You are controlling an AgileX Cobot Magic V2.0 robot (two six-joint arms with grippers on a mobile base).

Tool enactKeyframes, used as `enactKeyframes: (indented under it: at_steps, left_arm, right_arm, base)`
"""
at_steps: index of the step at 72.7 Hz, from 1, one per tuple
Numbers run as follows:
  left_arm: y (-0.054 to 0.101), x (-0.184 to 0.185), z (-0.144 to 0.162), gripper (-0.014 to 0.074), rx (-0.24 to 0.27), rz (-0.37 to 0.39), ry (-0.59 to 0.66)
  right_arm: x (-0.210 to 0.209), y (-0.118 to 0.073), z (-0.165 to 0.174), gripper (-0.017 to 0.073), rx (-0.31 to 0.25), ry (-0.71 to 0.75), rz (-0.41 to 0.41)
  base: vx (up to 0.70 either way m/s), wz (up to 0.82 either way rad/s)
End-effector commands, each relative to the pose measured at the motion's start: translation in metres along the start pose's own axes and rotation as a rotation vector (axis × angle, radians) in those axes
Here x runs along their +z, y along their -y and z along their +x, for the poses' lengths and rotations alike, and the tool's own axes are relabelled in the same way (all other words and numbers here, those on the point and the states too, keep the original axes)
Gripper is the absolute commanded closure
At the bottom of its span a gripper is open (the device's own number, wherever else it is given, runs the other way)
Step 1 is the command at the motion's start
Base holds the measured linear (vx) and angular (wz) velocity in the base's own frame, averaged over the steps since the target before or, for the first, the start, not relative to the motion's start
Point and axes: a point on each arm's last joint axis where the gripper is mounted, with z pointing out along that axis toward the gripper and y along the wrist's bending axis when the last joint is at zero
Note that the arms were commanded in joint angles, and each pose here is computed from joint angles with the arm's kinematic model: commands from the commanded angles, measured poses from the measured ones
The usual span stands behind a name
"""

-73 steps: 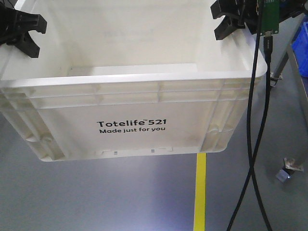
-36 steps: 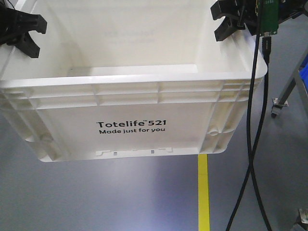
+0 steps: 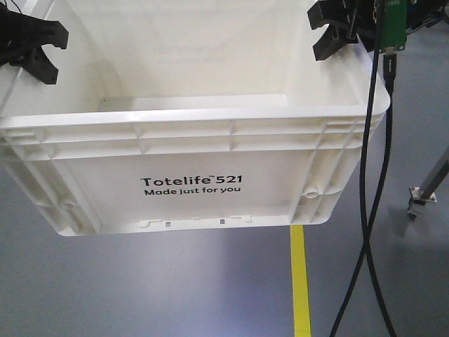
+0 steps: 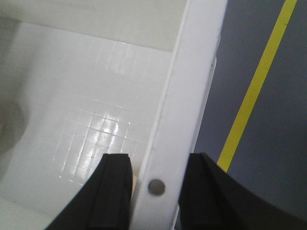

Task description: Place moving items into box and shelve

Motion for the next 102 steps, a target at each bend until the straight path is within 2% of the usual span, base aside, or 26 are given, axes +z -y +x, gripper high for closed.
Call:
enactKeyframes:
  at_steps: [1, 102]
  left_arm:
    - [0.0211, -0.0318, -0.0014, 0.0597, 0.004, 0.177, 0.144]
    - [0.0209, -0.0317, -0.0014, 0.0597, 0.004, 0.175, 0.144]
  right_arm:
    - [-0.0375, -0.0265, -0.0098, 0.0564, -0.014, 0.193, -0.159]
    - [-0.0376, -0.0266, -0.0098, 0.0564, -0.014, 0.193, -0.161]
  base:
    - [0.62, -0.06]
    - [0.60, -0.16]
